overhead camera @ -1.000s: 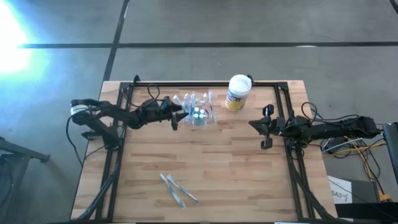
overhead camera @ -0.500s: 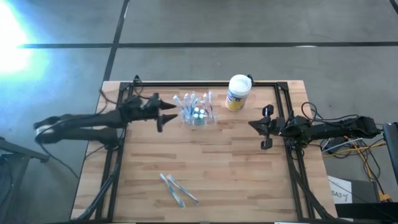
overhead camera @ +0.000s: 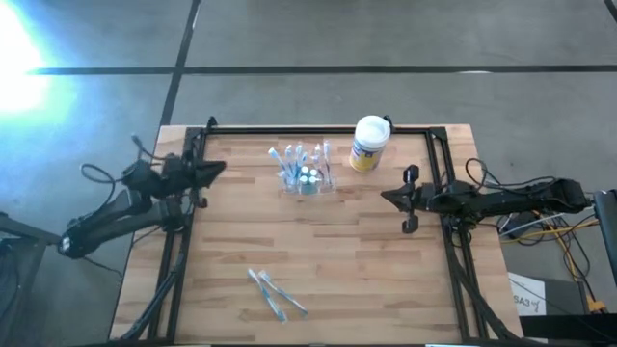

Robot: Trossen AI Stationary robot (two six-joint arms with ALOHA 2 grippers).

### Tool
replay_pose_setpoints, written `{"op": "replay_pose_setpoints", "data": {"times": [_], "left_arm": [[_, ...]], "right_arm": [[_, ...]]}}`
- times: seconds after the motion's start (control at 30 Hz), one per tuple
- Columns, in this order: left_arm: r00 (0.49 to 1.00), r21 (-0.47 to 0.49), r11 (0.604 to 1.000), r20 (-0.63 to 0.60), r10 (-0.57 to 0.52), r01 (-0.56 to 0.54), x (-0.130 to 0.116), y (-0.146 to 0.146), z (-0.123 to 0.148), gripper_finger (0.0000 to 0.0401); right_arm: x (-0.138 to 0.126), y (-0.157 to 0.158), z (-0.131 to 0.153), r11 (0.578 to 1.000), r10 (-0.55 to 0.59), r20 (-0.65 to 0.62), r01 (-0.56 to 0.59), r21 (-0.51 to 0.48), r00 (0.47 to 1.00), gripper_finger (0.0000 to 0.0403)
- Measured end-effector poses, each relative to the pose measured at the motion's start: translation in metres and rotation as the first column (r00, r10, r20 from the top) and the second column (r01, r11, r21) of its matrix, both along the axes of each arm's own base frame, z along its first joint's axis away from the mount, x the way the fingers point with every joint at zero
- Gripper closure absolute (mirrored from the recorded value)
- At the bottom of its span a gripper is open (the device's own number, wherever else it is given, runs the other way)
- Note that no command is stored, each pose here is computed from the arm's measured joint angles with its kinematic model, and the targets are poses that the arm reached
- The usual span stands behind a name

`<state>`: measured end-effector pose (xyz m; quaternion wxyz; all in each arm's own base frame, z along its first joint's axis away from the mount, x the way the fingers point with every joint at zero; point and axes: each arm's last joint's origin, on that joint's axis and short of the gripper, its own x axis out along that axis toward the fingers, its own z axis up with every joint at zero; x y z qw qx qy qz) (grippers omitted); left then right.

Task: Pick & Place toothbrushing station
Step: Put the blue toothbrush into the transparent organizer

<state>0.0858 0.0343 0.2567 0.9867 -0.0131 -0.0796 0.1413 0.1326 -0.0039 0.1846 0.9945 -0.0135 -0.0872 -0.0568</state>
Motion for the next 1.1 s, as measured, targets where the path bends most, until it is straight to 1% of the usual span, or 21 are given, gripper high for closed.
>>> {"op": "replay_pose_setpoints", "data": {"times": [0.03, 0.07, 0.13, 0.27, 0.3, 0.37, 0.43, 0.5, 0.53, 0.6, 0.7, 0.83, 0.93, 1.1], "left_arm": [[1.000, 0.016, 1.000, 0.028, 0.003, -0.003, -0.003, -0.001, 0.000, 0.0383], [0.999, 0.019, 1.000, 0.032, 0.003, -0.004, -0.006, -0.002, -0.005, 0.0389], [1.000, 0.019, 1.000, 0.024, 0.003, -0.003, -0.009, -0.004, -0.013, 0.0390], [1.000, 0.064, 0.998, 0.012, 0.005, -0.006, -0.015, -0.007, -0.017, 0.0397], [1.000, 0.065, 0.998, -0.019, -0.012, 0.013, -0.014, -0.007, -0.022, 0.0396], [0.997, 0.093, 0.992, -0.010, -0.082, 0.083, -0.014, -0.009, -0.021, 0.0396], [0.983, 0.128, 0.975, 0.017, -0.184, 0.180, -0.012, -0.012, -0.019, 0.0398], [0.969, 0.130, 0.962, 0.013, -0.245, 0.242, -0.009, -0.012, -0.023, 0.0398], [0.965, 0.111, 0.959, -0.011, -0.261, 0.261, -0.006, -0.011, -0.029, 0.0398], [0.965, 0.086, 0.962, -0.034, -0.258, 0.261, -0.003, -0.010, -0.037, 0.0398], [0.969, 0.082, 0.965, -0.036, -0.246, 0.248, -0.002, -0.009, -0.041, 0.0399], [0.982, 0.078, 0.980, -0.035, -0.183, 0.186, -0.002, -0.007, -0.040, 0.0398], [0.990, 0.073, 0.987, -0.030, -0.138, 0.140, -0.004, -0.006, -0.036, 0.0395], [0.990, 0.052, 0.989, -0.034, -0.134, 0.136, -0.004, -0.006, -0.036, 0.0384]], "right_arm": [[0.002, 0.000, 0.000, 1.000, 0.002, -0.007, -0.002, 0.012, 1.000, 0.0394], [0.003, 0.000, 0.001, 1.000, 0.006, -0.013, -0.005, 0.026, 1.000, 0.0394], [0.007, 0.001, 0.001, 0.998, 0.019, -0.034, -0.018, 0.053, 0.999, 0.0394], [0.019, 0.005, 0.003, 0.993, 0.063, -0.079, -0.054, 0.109, 0.995, 0.0394], [0.023, 0.007, 0.005, 0.991, 0.076, -0.091, -0.065, 0.118, 0.993, 0.0394], [0.034, 0.012, 0.009, 0.987, 0.102, -0.116, -0.086, 0.133, 0.988, 0.0394], [0.048, 0.019, 0.015, 0.984, 0.129, -0.143, -0.108, 0.141, 0.981, 0.0394], [0.064, 0.028, 0.021, 0.981, 0.155, -0.166, -0.132, 0.141, 0.974, 0.0394], [0.074, 0.032, 0.023, 0.981, 0.160, -0.180, -0.135, 0.141, 0.971, 0.0394], [0.093, 0.043, 0.029, 0.980, 0.166, -0.198, -0.139, 0.144, 0.966, 0.0394], [0.123, 0.057, 0.034, 0.975, 0.187, -0.239, -0.150, 0.165, 0.953, 0.0394], [0.160, 0.075, 0.036, 0.971, 0.199, -0.348, -0.137, 0.196, 0.916, 0.0394], [0.185, 0.090, 0.034, 0.963, 0.217, -0.442, -0.117, 0.244, 0.870, 0.0394], [0.226, 0.118, 0.024, 0.939, 0.253, -0.581, -0.052, 0.339, 0.774, 0.0394]]}}
